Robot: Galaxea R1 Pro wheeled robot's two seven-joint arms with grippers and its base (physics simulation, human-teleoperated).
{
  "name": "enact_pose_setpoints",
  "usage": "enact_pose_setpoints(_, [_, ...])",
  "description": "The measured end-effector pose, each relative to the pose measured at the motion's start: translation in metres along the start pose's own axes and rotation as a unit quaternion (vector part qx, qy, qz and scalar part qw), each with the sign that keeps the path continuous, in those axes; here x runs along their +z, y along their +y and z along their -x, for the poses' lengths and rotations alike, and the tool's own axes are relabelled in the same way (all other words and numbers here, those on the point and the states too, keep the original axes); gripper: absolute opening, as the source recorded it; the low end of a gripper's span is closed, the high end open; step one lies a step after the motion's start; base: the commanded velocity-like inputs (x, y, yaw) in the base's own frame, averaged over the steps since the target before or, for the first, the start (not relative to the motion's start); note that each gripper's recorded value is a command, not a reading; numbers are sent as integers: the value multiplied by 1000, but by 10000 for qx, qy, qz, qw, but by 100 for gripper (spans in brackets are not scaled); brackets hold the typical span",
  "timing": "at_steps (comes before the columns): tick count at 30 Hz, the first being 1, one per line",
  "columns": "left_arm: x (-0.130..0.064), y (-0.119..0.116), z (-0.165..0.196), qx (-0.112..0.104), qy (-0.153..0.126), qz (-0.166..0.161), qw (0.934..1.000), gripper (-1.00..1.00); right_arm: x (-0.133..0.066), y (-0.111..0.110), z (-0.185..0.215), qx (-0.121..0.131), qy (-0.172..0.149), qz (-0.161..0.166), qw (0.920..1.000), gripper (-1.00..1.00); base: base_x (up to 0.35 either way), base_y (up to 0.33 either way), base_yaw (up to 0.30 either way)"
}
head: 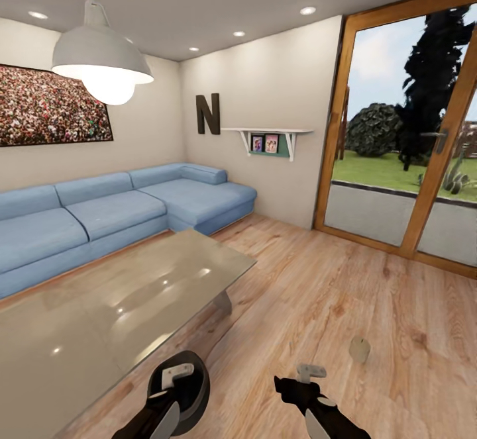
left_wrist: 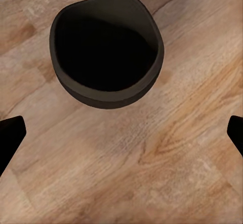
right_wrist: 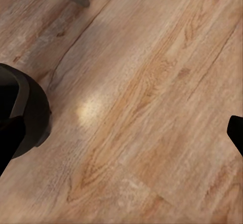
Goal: Place each of the two pumpkins and all three candles from the living room inside a cabinet in the living room (use any cabinet), then make sure every cabinet is closed, and position the cauldron so it is next to a table in the living room.
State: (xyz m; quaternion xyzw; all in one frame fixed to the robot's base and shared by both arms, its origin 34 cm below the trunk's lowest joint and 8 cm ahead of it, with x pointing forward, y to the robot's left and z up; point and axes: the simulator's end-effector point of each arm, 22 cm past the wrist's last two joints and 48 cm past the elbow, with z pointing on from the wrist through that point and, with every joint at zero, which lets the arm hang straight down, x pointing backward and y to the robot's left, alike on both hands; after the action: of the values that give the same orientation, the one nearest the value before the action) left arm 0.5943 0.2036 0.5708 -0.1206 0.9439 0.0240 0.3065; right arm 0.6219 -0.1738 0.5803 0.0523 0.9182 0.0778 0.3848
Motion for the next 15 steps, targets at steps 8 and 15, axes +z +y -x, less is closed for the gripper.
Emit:
enact_pose_setpoints(8, [0,2,2,-27,-127,23,9999,100,0,0,-1,-3,8,0,10000,100,0,50,-183])
enact_pose_setpoints(15, [0,3,2,-51,-138,33,9999,100,0,-1,-1,4,26,-5,10000,100,-35,264,-286])
